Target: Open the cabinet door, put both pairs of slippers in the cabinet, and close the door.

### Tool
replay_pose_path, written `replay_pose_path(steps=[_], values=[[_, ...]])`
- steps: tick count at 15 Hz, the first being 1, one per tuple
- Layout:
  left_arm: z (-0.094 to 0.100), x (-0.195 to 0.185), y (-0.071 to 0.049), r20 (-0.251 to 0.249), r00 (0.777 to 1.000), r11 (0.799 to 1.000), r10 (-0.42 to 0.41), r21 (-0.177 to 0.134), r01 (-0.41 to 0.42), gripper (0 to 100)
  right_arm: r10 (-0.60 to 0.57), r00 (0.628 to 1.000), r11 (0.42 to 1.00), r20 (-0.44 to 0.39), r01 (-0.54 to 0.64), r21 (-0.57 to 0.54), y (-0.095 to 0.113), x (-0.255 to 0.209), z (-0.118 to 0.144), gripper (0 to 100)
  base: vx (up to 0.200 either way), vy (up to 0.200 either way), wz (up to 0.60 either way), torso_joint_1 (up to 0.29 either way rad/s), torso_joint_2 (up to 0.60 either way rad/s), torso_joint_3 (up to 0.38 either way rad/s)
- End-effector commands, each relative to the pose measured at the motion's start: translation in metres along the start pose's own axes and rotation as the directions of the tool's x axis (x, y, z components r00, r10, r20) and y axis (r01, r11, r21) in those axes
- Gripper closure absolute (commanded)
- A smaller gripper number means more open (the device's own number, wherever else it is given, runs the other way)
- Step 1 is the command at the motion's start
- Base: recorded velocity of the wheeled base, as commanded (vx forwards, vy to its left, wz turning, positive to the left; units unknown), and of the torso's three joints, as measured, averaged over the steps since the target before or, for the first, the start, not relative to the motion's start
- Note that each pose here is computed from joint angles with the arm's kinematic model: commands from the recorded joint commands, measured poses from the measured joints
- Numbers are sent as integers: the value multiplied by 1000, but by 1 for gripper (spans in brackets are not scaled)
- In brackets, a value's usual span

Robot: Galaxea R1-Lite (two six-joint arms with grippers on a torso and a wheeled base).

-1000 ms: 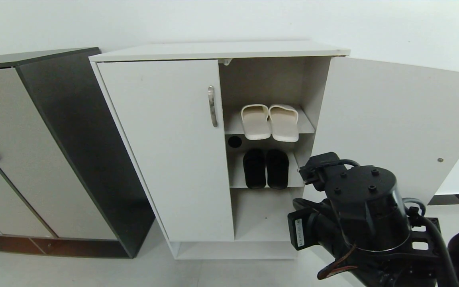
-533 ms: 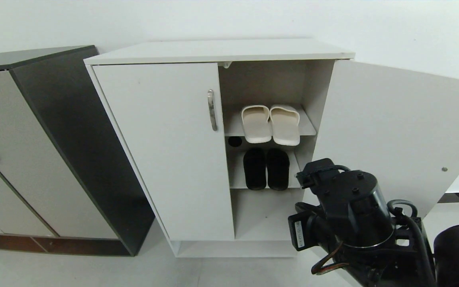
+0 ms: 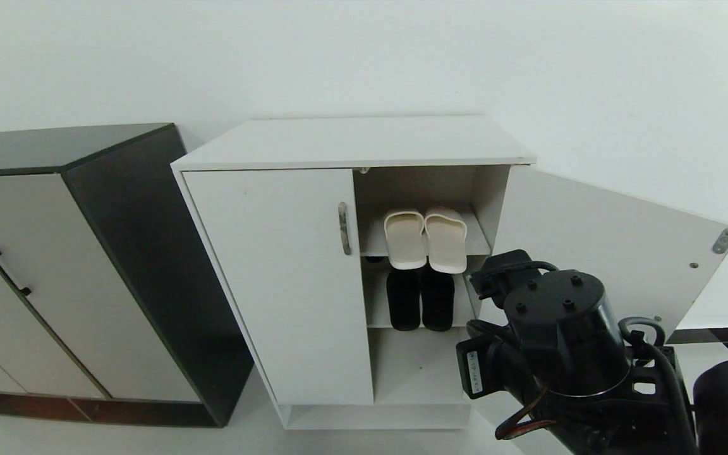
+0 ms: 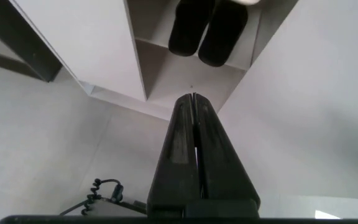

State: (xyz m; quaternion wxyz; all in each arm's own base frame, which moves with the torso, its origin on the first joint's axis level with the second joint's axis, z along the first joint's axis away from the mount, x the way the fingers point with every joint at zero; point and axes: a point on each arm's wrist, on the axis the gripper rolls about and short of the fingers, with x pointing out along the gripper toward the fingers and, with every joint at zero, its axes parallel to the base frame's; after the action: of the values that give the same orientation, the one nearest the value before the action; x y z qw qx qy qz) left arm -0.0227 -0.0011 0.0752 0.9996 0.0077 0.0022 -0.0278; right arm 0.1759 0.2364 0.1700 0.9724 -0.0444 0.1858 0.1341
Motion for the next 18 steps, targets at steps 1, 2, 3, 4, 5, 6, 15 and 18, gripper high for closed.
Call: replay_pose_path(steps=[1,2,3,4,5,6,15,18], values=[[0,0,0,0,1000,1000,0,0,0,100,-1,1000,1000,-3,1,-3,0,1,-1,100,0,0,0,144,-461,-325],[0,0,0,0,1000,1000,0,0,0,100,-1,1000,1000,-3,1,-3,0,1,-1,100,0,0,0,149,-481,-330],[0,0,0,0,1000,1000,0,0,0,100,-2,1000,1000,-6,2,-5,1,2,-2,100,0,0,0,168,-476,-320],[0,0,0,0,1000,1000,0,0,0,100,-3,1000,1000,-8,3,-6,1,2,-2,100,0,0,0,168,-486,-315],[0,0,0,0,1000,1000,0,0,0,100,-3,1000,1000,-9,3,-7,1,3,-3,100,0,0,0,168,-471,-300],[0,0,0,0,1000,1000,0,0,0,100,-3,1000,1000,-9,3,-7,1,3,-3,100,0,0,0,163,-486,-305],[0,0,0,0,1000,1000,0,0,0,100,-9,1000,1000,-19,9,-15,0,3,-6,100,0,0,0,204,-521,-313],[0,0,0,0,1000,1000,-1,1,1,100,-21,999,999,-33,20,-35,-4,5,-10,100,0,0,0,232,-543,-305]])
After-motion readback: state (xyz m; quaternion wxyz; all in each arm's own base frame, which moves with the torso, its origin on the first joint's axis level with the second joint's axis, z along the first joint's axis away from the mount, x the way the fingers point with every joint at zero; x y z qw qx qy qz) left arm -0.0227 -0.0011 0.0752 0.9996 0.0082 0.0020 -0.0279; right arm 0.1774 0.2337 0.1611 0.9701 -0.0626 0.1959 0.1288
